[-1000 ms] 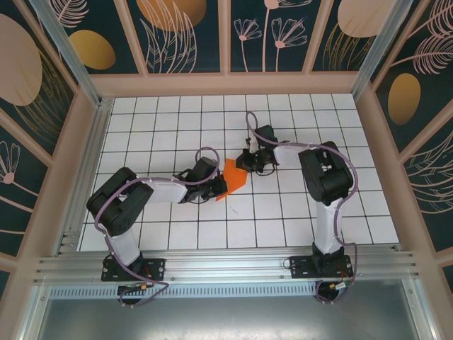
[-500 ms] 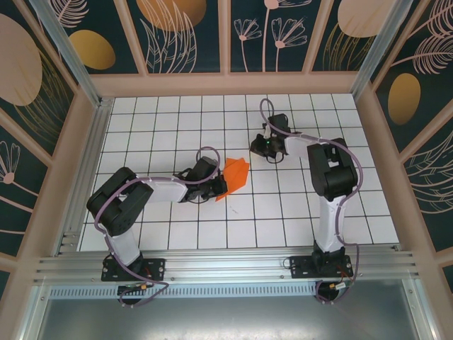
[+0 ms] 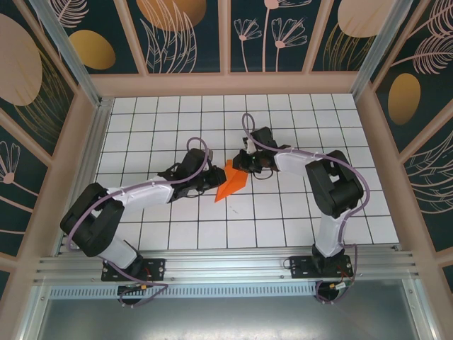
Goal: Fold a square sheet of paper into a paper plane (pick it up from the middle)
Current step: Fourth fold the wing at the center of the table.
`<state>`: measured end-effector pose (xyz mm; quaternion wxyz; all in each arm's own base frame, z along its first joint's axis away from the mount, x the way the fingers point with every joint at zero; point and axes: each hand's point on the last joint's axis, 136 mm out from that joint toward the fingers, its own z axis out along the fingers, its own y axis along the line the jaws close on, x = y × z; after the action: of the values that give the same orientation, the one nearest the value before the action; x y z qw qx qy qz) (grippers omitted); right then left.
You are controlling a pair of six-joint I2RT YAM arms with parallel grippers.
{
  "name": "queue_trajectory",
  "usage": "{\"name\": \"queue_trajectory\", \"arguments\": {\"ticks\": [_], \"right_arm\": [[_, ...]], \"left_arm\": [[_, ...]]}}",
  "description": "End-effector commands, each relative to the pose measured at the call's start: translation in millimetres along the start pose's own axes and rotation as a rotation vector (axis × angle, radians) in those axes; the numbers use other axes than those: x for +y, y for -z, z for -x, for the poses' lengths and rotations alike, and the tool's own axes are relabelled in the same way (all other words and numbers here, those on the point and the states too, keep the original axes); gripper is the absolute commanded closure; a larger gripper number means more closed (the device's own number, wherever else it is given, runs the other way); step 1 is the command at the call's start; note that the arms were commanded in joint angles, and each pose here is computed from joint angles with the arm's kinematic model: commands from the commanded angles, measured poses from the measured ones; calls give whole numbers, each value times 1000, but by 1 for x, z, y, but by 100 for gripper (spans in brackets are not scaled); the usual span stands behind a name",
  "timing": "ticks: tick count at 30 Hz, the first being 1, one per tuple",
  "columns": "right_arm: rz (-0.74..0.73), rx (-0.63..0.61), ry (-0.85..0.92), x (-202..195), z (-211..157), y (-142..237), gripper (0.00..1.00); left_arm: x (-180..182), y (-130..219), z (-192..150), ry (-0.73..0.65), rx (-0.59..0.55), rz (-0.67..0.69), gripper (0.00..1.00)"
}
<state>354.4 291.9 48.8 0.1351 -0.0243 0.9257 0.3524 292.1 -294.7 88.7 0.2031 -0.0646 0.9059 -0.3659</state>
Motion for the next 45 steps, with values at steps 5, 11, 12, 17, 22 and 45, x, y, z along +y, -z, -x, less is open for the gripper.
{"name": "queue_trajectory", "arguments": {"ticks": [5, 11, 12, 17, 22, 45], "right_arm": [[13, 79, -25, -4, -14, -22, 88], [-43, 90, -55, -20, -18, -30, 88], [-49, 94, -60, -22, -19, -31, 88], [-84, 93, -81, -29, -19, -34, 88], [-151, 95, -102, -42, -19, -36, 89], [-260, 129, -159, -72, -30, -46, 89]], "left_arm": [[12, -16, -35, 99, 124, -89, 84], [26, -30, -41, 98, 152, -41, 84], [26, -32, -41, 94, 156, -39, 84], [31, -34, -38, 81, 146, 11, 84], [61, -30, -38, 71, 127, 169, 85], [17, -22, -41, 14, 169, 14, 85]]}}
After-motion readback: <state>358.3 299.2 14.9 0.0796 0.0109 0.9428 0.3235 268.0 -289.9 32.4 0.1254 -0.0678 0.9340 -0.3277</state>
